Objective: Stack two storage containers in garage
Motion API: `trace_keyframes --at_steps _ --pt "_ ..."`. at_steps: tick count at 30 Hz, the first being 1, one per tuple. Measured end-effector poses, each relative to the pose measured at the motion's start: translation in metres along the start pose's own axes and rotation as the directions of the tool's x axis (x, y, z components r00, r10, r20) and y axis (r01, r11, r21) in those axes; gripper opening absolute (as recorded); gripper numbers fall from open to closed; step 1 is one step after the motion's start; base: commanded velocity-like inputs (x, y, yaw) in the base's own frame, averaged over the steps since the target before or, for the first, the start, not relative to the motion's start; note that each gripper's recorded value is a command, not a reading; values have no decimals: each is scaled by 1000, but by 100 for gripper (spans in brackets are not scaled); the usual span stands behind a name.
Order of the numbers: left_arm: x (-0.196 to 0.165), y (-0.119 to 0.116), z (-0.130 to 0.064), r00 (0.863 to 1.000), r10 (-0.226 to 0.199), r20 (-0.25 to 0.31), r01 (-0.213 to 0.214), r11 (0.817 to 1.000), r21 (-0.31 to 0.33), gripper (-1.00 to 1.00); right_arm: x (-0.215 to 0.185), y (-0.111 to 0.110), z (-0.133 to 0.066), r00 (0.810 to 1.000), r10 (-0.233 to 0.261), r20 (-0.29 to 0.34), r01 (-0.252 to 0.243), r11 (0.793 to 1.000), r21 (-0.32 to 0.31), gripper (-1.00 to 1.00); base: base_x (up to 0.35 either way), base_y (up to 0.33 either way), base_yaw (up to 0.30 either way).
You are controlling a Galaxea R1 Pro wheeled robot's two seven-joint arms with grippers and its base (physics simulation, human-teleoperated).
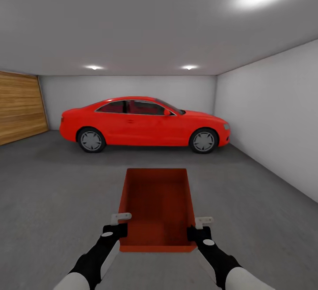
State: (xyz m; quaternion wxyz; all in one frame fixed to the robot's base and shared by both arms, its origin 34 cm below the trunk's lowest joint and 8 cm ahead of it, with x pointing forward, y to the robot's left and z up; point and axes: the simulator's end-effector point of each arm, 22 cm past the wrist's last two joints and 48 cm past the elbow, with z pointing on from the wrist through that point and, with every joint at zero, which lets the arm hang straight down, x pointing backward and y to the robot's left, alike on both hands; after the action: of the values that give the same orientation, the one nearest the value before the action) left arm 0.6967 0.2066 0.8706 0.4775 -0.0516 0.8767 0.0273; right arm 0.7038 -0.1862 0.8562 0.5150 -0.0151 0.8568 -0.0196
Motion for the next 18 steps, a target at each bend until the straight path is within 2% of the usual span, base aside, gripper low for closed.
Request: trace_keyframes --at_steps 18 --pt "0 0 0 1000 0 0 0 1000 0 -100 0 0 0 1000 0 0 0 1000 0 -100 321 0 0"
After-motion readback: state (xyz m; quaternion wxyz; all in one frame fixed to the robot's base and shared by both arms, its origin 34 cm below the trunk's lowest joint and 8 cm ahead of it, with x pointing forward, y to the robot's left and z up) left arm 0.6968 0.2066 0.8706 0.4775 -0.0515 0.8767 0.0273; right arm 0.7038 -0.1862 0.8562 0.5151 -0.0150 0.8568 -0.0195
